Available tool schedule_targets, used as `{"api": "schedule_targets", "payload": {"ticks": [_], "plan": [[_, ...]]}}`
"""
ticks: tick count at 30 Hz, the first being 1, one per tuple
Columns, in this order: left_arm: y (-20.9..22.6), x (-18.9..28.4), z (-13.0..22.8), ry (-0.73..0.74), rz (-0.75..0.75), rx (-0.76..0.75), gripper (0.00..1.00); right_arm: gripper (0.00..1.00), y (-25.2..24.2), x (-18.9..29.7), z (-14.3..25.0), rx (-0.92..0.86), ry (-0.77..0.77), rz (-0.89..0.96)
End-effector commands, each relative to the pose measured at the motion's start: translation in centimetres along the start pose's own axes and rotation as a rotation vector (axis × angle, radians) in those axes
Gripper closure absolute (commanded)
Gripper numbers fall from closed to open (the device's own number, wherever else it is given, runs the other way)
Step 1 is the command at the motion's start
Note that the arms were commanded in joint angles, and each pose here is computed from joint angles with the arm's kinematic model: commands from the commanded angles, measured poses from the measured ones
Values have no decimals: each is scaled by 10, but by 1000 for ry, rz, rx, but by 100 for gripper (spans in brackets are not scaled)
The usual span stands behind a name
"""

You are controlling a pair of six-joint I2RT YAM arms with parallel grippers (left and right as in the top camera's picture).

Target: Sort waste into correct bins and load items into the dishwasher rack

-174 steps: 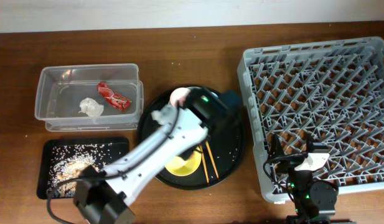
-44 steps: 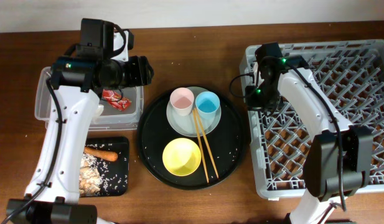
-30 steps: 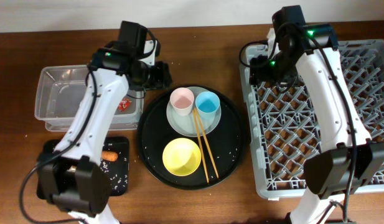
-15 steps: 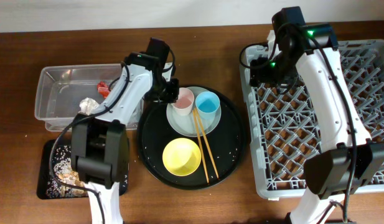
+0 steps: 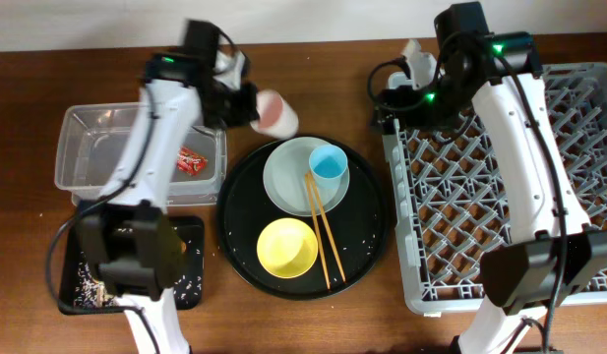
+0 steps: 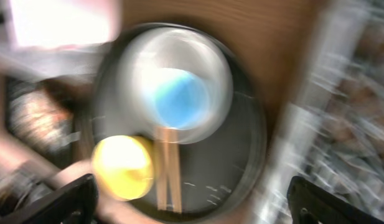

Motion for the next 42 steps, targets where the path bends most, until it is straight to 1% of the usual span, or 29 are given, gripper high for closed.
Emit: {"api": "schedule_targets", "payload": {"ticks": [1, 2, 4, 7, 13, 14, 15, 16, 17, 19, 23, 28, 30, 32, 34, 36, 40, 41, 42], "plan": [[-25, 61, 0, 72, 629, -206, 100, 1, 39, 19, -16, 329, -283, -487], [-30, 66, 5, 99, 743, -251, 100, 1, 40, 21, -18, 343, -310, -509], [-44, 65, 15, 147, 853, -302, 100, 1, 42, 23, -23, 372, -352, -538], [-65, 57, 27, 200, 921, -350, 100, 0, 43, 25, -28, 411, -397, -560], [-87, 47, 35, 207, 943, -448, 100, 2, 48, 23, -29, 423, -398, -577], [-87, 46, 34, 202, 927, -448, 100, 8, 49, 23, -30, 428, -403, -582], [-86, 45, 34, 198, 914, -448, 100, 11, 50, 24, -31, 432, -415, -600], [-86, 44, 34, 195, 904, -448, 100, 18, 52, 27, -32, 441, -438, -635], [-86, 44, 34, 194, 901, -448, 100, 22, 54, 29, -33, 455, -467, -678], [-86, 44, 34, 193, 901, -448, 100, 23, 56, 31, -34, 466, -487, -710], [-87, 44, 31, 175, 907, -474, 100, 24, 56, 30, -32, 445, -470, -710], [-88, 44, 30, 167, 909, -486, 100, 25, 54, 27, -29, 415, -430, -674], [-88, 44, 30, 167, 909, -486, 100, 31, 54, 27, -28, 405, -421, -674], [-88, 44, 30, 166, 909, -486, 100, 33, 54, 26, -27, 397, -412, -671], [-87, 43, 30, 159, 887, -486, 100, 40, 54, 26, -27, 398, -413, -670], [-86, 42, 29, 155, 873, -485, 99, 41, 54, 27, -27, 401, -415, -668], [-86, 42, 29, 153, 869, -486, 72, 41, 50, 23, -28, 411, -395, -601], [-86, 42, 29, 149, 860, -486, 69, 42, 49, 23, -28, 411, -390, -588], [-85, 41, 28, 142, 840, -486, 69, 42, 49, 22, -28, 411, -388, -582]]}}
Point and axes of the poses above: each gripper's point midway between its finger pads, its own x axis back along the fingers, its own y axis along the line the jaws close on, z = x × y, the point moved 10 cm from there along x, back along the fingers, and after that the axes turned 13 degrees about x, right-handed, at the moved point
